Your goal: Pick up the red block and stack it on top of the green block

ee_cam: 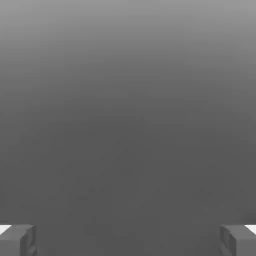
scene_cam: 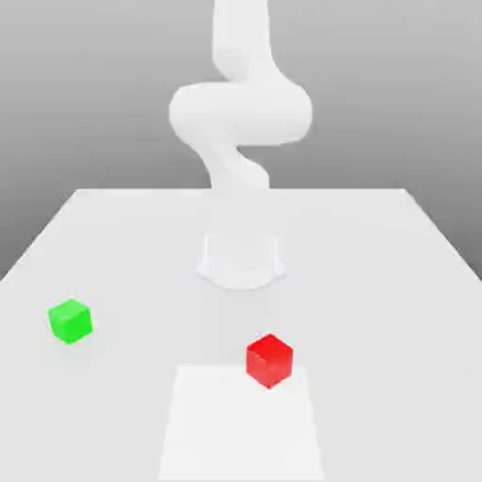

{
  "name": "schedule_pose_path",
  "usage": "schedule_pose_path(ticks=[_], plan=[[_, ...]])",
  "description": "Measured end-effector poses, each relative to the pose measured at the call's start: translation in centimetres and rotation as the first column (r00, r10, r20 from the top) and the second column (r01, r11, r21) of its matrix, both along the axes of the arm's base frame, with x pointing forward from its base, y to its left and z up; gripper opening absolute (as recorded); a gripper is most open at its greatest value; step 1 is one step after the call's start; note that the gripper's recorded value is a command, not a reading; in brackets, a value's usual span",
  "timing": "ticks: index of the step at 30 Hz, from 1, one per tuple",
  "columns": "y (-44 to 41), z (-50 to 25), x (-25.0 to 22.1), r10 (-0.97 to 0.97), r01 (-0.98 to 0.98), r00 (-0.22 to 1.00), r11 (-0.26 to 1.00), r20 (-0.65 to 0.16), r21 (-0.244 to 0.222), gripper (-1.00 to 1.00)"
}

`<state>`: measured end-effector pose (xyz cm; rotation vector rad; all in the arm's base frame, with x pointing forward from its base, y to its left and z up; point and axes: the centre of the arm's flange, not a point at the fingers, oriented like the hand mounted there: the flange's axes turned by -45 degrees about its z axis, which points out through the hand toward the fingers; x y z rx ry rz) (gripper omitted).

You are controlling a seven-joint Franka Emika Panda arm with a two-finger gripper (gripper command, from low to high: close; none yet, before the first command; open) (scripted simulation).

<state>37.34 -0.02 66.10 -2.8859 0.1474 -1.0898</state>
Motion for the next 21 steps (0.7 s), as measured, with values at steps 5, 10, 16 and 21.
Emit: schedule_pose_path(ticks=[5, 10, 16, 21], plan=[[0.7, -11.6, 3.8, -0.127, 0.151, 0.975, 0.981, -0.185, 0.123, 0.00], [2.0, -22.6, 4.4, -0.241, 0.316, 0.901, 0.935, -0.361, 0.164, 0.00], [3.5, -34.8, 1.3, -0.377, 0.511, 0.752, 0.851, -0.542, 0.118, 0.00], [4.2, -43.3, -3.9, -0.492, 0.653, 0.586, 0.758, -0.644, 0.015, 0.00]])
